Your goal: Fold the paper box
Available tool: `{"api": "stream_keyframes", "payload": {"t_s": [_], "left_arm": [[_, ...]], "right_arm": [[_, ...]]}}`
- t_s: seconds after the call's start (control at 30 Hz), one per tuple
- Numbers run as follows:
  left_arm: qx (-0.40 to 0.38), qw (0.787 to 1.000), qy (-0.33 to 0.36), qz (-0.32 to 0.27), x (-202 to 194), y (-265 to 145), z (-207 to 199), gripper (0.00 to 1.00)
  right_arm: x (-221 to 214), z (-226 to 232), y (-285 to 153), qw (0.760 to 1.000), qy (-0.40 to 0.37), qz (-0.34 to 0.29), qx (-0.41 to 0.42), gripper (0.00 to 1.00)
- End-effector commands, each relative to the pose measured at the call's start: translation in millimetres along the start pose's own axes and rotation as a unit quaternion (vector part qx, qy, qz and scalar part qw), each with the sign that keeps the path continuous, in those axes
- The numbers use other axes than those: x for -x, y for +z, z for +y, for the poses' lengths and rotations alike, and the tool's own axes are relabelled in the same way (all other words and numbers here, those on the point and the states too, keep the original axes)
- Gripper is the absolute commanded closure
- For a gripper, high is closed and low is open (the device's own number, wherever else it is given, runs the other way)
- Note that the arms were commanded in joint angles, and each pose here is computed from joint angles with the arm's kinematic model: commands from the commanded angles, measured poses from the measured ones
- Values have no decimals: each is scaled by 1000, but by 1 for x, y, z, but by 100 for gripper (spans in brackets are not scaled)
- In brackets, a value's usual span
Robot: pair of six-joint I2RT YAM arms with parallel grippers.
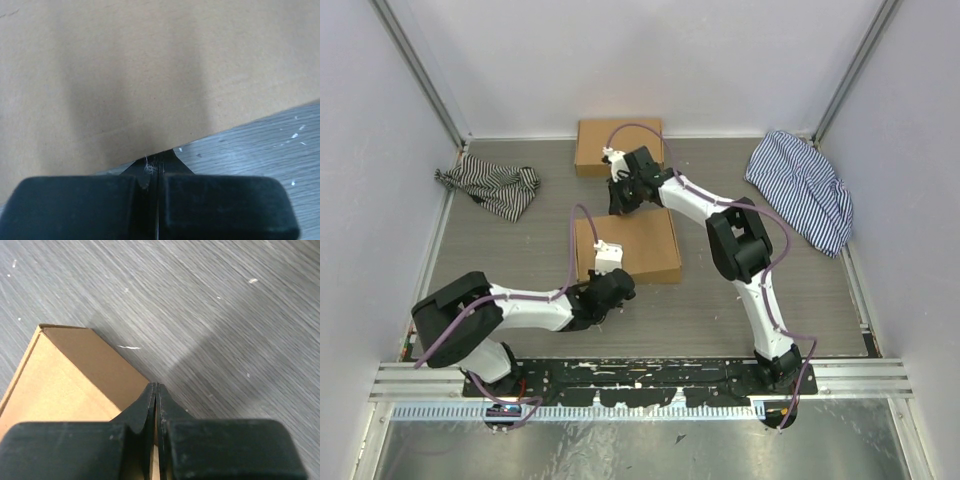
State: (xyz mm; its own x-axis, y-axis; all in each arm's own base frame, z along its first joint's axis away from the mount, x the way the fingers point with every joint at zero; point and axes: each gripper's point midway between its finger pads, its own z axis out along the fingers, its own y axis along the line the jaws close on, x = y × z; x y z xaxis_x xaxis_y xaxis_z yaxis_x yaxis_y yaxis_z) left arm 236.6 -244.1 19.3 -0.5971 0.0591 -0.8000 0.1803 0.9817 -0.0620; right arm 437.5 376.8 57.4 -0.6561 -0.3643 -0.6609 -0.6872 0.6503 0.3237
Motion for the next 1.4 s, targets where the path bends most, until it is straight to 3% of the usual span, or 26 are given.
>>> {"api": "stream_keyframes", "payload": {"t_s": [0.0, 0.17, 0.3, 0.57, 0.83, 1.03, 1.13, 1.2, 1.37], "left_arm": [[0, 994, -68, -84, 51, 3, -15, 100], [-10, 995, -62, -76, 58, -15, -12, 91], [-7, 996, -48, -73, 64, -31, -2, 77], [-57, 994, -53, -81, 82, -71, 5, 58], [-148, 987, -53, -26, 63, -81, -29, 55], [-180, 983, -3, 39, 26, -81, -55, 73], [-182, 982, 7, 42, 17, -83, -58, 76], [-183, 982, 9, 38, 17, -85, -59, 75], [-164, 986, 0, 12, 27, -87, -49, 56]], "right_arm": [[-79, 82, -7, 984, 16, 152, 91, 92], [-74, 75, -16, 987, 15, 144, 63, 91], [-80, 67, -24, 989, 25, 140, 32, 89], [-51, 38, -58, 996, 60, 53, -27, 84], [-36, 17, -64, 995, 69, 39, -67, 79], [-38, -2, -82, 989, 95, 23, -107, 79], [-46, -15, -95, 985, 115, 18, -130, 80], [-50, -23, -104, 982, 131, 8, -138, 80], [-42, -24, -137, 978, 127, -51, -158, 77]]}}
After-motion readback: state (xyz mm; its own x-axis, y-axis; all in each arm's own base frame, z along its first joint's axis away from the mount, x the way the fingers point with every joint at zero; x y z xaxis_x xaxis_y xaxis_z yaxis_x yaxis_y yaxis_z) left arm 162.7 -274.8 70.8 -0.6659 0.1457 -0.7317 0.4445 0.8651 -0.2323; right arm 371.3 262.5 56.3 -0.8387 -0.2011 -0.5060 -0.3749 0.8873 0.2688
